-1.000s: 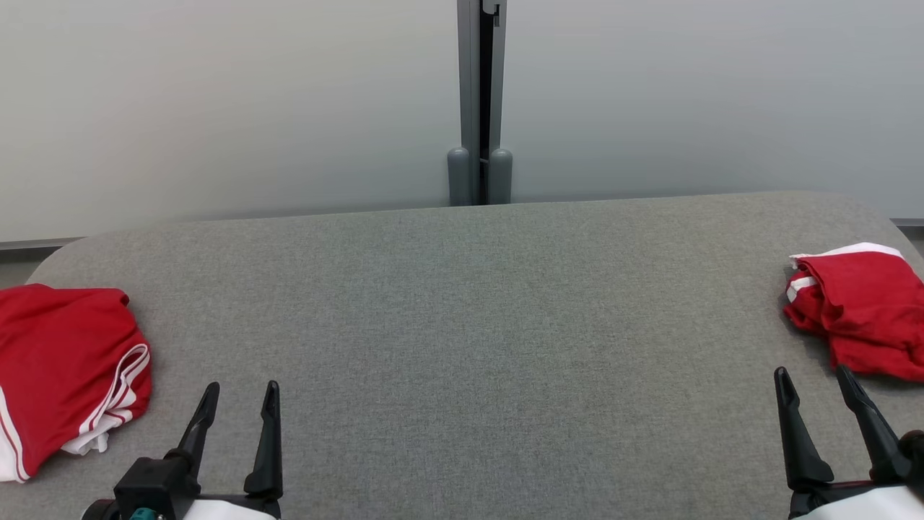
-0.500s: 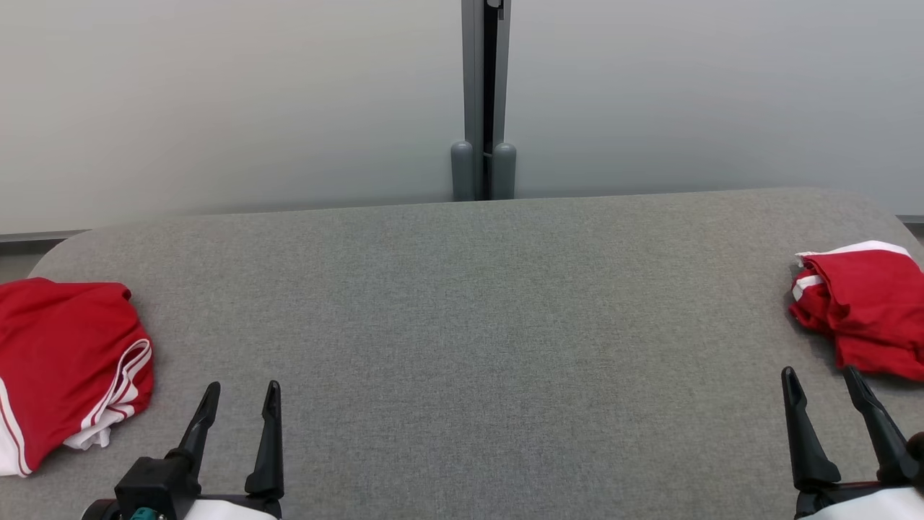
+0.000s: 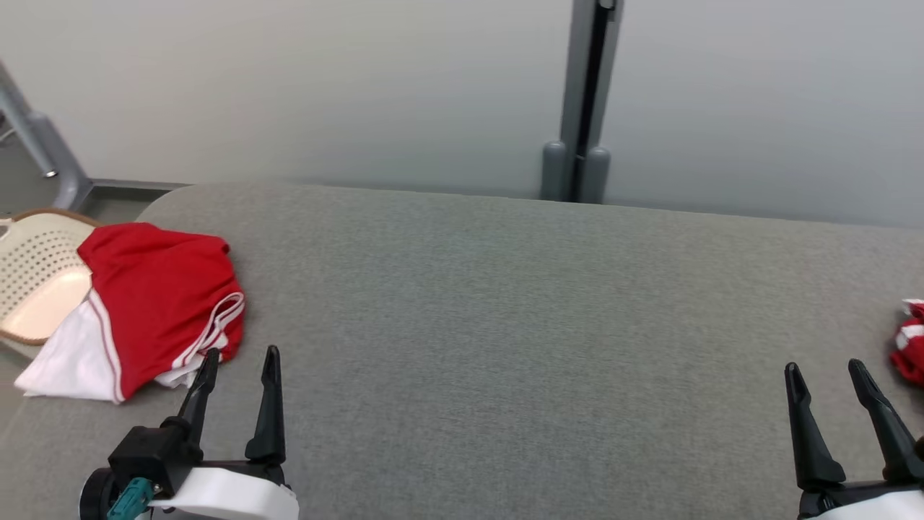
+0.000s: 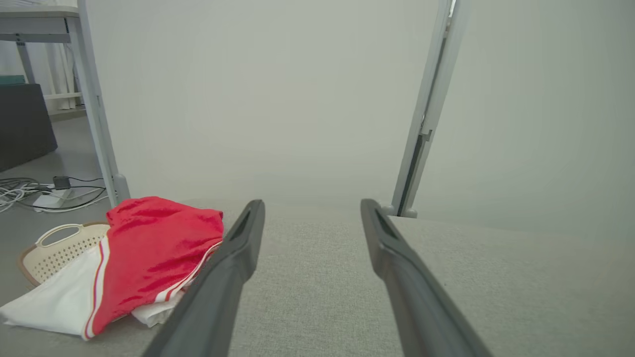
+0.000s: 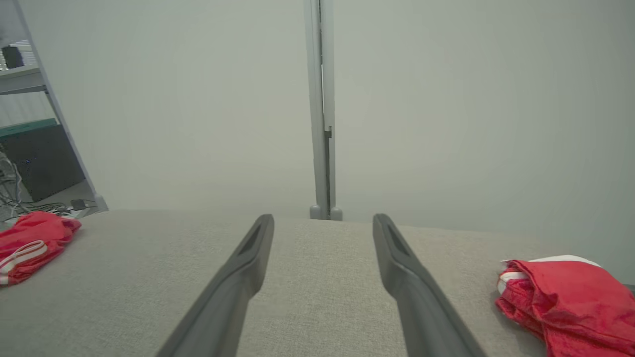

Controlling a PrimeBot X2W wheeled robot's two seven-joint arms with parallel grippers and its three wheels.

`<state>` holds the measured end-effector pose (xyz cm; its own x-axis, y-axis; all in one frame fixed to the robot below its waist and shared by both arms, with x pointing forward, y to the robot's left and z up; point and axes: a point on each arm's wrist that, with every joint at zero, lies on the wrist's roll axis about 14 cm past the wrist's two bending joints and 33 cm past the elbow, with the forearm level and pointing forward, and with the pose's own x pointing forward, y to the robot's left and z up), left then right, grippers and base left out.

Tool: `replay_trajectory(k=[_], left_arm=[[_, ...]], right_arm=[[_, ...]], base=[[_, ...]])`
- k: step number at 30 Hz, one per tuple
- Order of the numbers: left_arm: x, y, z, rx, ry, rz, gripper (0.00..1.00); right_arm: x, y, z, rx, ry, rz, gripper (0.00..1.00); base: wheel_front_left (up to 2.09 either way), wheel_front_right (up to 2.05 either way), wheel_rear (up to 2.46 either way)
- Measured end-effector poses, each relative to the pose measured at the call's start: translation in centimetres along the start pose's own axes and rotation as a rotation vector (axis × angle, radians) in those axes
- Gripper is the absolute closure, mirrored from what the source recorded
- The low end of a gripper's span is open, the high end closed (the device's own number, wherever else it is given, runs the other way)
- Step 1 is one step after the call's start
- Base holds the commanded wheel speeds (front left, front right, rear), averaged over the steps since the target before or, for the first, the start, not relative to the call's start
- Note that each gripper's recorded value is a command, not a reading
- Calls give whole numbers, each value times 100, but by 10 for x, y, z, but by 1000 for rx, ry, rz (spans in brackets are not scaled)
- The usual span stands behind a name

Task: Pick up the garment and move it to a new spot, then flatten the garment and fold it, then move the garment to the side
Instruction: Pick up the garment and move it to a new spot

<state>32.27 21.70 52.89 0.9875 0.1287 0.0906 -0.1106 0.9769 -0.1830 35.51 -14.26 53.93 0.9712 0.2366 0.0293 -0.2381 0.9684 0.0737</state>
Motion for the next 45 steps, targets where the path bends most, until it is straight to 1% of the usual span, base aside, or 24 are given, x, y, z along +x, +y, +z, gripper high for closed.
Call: replay_trajectory(k=[2,3,8,15,20,29,34,38,42,45], left_arm=[[-5,11,5,-2,-15,33,0],[-11,25,8,4,-23,73,0],[-33,63,18,28,-51,186,0],[-63,97,27,58,-78,308,0],[-72,105,30,72,-86,339,0],[-69,106,29,84,-78,344,0],[-45,101,29,92,-72,326,0],[-8,94,22,77,-57,298,0],[34,91,-7,58,26,275,0],[65,92,-40,46,118,266,0]], right_arm=[[8,14,1,1,1,45,0],[16,29,1,3,3,94,0],[32,68,-1,7,15,218,0],[44,107,-1,4,21,338,0],[47,118,-2,4,26,370,0],[51,117,-6,7,39,370,0],[63,111,-6,-4,39,374,0],[81,101,-3,-23,30,374,0],[103,92,-7,-41,26,385,0],[118,78,-19,-42,44,366,0]], base=[[0,0,0],[0,0,0],[0,0,0],[0,0,0],[0,0,0],[0,0,0],[0,0,0],[0,0,0],[0,0,0],[0,0,0]])
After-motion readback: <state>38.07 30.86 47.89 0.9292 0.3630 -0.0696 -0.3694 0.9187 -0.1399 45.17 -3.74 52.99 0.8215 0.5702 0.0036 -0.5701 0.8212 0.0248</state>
